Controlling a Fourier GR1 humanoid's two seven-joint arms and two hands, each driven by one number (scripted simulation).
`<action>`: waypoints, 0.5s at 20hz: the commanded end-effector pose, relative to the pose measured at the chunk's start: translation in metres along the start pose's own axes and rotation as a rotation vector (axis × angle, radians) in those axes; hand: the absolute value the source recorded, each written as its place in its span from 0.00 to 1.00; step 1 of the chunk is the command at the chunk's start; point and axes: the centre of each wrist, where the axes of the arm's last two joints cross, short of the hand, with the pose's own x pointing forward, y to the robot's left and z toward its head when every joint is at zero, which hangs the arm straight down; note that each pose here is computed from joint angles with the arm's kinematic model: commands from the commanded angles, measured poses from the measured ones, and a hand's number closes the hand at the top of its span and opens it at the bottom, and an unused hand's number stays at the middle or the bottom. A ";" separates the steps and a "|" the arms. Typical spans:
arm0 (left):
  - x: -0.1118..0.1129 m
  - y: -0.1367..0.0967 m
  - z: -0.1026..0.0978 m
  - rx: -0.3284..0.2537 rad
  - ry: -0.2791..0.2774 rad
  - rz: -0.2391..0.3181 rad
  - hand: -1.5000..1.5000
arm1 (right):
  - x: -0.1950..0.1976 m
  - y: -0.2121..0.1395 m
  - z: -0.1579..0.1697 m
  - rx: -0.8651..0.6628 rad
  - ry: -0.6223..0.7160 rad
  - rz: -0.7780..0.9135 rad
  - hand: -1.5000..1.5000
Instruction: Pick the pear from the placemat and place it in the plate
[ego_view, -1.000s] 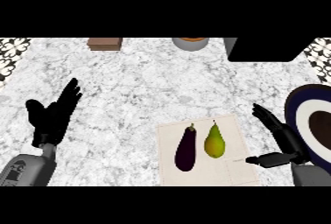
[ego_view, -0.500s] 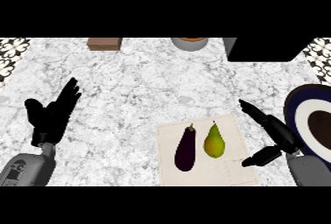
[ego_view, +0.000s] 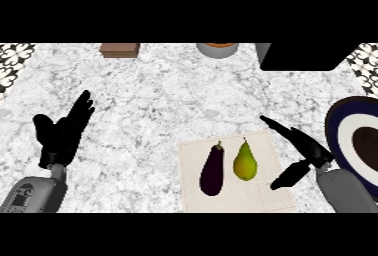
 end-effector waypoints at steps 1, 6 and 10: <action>0.025 -0.018 0.002 -0.004 -0.006 0.009 0.50 | 0.016 0.006 -0.011 0.036 0.043 0.060 0.00; -0.006 -0.005 -0.002 -0.009 -0.015 -0.003 0.50 | 0.020 0.026 -0.031 0.118 0.064 0.084 0.00; 0.011 0.001 -0.004 0.003 -0.017 0.008 0.50 | 0.014 0.004 -0.037 0.128 0.081 0.096 0.00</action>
